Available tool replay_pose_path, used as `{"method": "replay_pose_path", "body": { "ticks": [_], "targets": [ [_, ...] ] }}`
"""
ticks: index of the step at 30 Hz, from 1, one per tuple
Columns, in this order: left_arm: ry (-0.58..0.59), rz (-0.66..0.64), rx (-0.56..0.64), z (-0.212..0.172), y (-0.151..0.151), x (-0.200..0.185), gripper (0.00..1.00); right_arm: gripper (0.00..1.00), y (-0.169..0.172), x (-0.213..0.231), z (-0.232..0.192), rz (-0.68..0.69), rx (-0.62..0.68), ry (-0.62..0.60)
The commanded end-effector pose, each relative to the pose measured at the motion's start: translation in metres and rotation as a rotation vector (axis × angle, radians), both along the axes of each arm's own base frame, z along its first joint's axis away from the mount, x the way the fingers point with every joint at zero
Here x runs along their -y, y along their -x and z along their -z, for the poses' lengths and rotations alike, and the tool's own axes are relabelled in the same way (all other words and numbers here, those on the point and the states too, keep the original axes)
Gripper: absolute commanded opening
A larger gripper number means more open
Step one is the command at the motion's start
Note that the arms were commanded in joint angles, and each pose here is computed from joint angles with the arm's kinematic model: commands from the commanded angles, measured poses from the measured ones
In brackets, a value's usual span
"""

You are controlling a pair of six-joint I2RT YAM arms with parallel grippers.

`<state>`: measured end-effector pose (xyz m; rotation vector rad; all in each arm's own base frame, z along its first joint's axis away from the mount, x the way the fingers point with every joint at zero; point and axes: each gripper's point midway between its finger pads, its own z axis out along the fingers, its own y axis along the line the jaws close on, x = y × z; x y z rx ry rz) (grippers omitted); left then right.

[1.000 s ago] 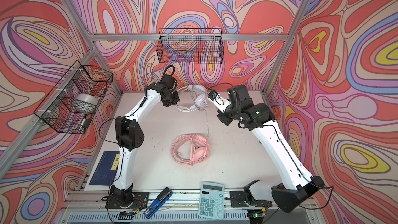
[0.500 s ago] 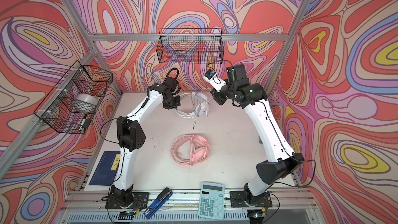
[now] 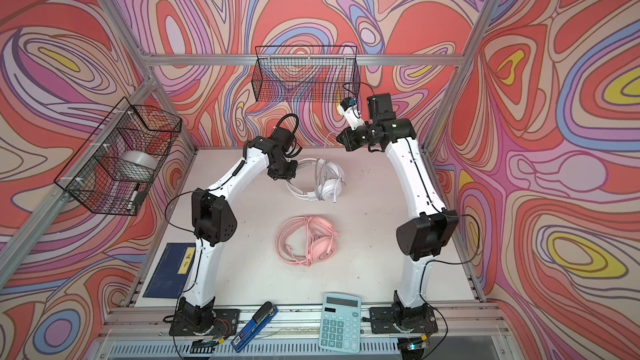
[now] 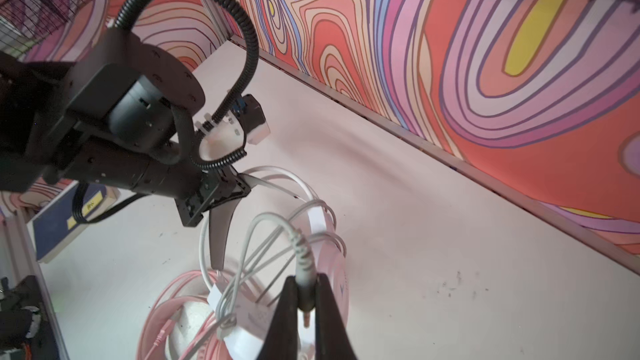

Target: Wrap the headphones

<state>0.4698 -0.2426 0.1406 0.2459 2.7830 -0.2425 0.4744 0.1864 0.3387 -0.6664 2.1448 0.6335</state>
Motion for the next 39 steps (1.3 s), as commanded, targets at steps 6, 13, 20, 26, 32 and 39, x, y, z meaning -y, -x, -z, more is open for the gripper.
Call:
{"method": "replay_pose_path", "body": {
  "ticks": [6,13,20,26,32,39],
  "targets": [
    [0.047,0.111,0.013,-0.030,0.027,0.014,0.00,0.00,-0.037,-0.011,0.020,0.056,-0.079,-0.181],
    [0.074,0.145,0.029,-0.042,0.039,0.013,0.00,0.00,-0.061,0.000,0.061,0.114,-0.182,-0.241],
    [0.102,0.183,0.037,-0.048,0.048,0.016,0.00,0.00,-0.073,-0.001,0.105,0.137,-0.290,-0.264],
    [0.126,0.209,0.032,-0.046,0.055,0.018,0.00,0.00,-0.080,0.009,0.137,0.164,-0.362,-0.269],
    [0.129,0.226,0.033,-0.046,0.061,0.016,0.00,0.15,-0.085,0.026,0.157,0.207,-0.414,-0.272],
    [0.128,0.230,0.014,-0.042,0.067,0.013,0.00,0.37,-0.087,0.061,0.173,0.320,-0.459,-0.264]
  ]
}}
